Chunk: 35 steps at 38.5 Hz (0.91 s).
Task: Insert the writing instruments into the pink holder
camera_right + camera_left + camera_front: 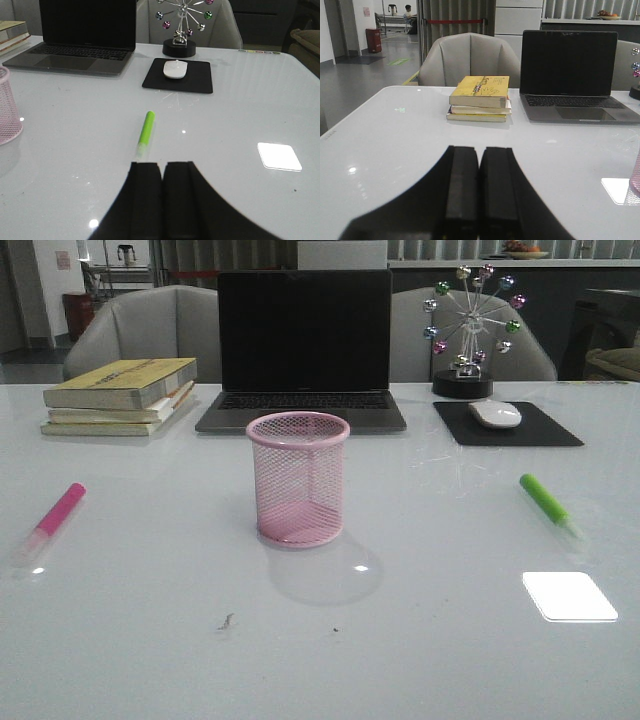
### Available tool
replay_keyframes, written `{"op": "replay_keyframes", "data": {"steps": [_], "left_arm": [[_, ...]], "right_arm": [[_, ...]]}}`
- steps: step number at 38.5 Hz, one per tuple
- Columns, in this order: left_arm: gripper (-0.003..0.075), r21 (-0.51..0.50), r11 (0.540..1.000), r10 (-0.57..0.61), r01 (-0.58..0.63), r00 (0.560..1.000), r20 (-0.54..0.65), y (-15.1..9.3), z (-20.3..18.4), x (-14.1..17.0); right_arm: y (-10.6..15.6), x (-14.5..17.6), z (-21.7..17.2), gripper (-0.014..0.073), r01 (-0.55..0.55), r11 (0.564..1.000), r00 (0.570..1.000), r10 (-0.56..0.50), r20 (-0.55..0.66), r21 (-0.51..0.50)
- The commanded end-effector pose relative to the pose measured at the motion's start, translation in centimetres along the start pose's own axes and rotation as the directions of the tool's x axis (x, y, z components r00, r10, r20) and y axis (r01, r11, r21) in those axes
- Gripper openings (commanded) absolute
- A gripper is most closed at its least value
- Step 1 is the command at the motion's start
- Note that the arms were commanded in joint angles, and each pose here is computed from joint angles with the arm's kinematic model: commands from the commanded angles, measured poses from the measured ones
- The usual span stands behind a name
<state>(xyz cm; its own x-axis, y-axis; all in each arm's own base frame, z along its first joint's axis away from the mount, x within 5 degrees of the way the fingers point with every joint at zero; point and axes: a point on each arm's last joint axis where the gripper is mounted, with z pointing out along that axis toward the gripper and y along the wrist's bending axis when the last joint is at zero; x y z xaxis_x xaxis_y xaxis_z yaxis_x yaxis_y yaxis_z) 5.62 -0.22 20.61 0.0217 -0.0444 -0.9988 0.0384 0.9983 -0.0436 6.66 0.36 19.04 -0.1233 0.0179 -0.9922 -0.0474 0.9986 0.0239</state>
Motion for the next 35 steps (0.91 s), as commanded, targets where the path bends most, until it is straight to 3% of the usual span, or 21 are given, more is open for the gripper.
{"op": "replay_keyframes", "data": {"steps": [1,29,35], "left_arm": [[0.0092,0.006,1.000,-0.018,0.017,0.993,0.115,0.0,-0.2,-0.9],[0.0092,0.006,1.000,-0.021,0.020,0.991,0.130,0.0,-0.2,-1.0],[0.0092,0.005,1.000,-0.021,0.020,0.963,0.270,0.0,-0.5,-2.3]], "right_arm": [[-0.1,-0.7,0.0,0.0055,0.013,1.000,0.997,-0.014,0.080,0.011],[-0.1,-0.7,0.0,0.0055,0.013,1.000,0.996,-0.014,0.084,0.012],[-0.2,-1.3,0.0,0.0055,0.012,1.000,0.990,-0.015,0.143,0.020]]}}
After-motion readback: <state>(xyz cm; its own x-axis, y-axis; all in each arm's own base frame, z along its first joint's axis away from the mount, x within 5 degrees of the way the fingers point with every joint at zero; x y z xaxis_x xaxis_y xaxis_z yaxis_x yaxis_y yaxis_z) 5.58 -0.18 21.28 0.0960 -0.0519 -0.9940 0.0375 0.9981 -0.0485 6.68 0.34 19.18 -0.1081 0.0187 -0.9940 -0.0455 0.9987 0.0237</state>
